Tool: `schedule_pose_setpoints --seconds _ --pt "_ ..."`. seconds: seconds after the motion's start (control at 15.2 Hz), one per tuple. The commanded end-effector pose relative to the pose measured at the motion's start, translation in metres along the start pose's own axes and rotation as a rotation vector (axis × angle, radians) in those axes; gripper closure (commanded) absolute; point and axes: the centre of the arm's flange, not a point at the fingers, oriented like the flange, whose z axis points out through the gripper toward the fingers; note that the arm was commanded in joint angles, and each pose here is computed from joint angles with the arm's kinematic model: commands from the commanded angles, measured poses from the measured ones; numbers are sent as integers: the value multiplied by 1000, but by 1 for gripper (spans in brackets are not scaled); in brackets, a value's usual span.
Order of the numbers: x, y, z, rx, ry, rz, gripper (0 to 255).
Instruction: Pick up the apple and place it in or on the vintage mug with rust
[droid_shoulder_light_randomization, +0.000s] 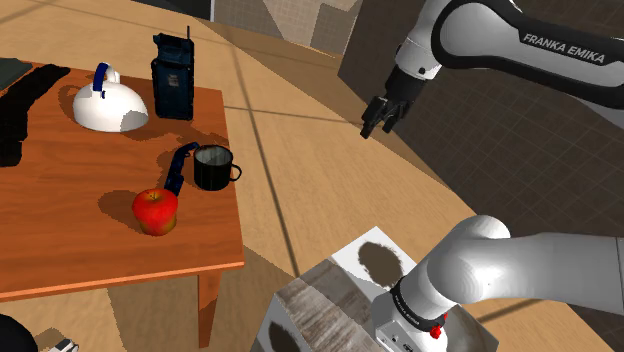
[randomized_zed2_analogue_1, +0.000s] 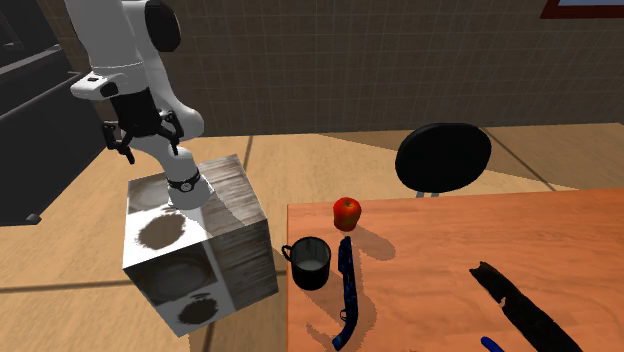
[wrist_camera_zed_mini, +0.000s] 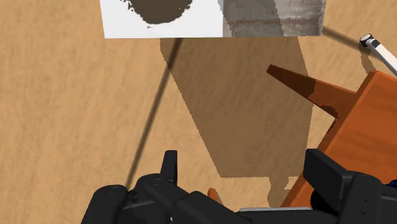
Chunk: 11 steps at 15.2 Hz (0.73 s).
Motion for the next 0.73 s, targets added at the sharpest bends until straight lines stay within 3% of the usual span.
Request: schedule_pose_setpoints --seconds 0.0,0.66 --pt "0 0 0 0 0 0 0" --pt "48 -129 32 -61 -4 -28 0"
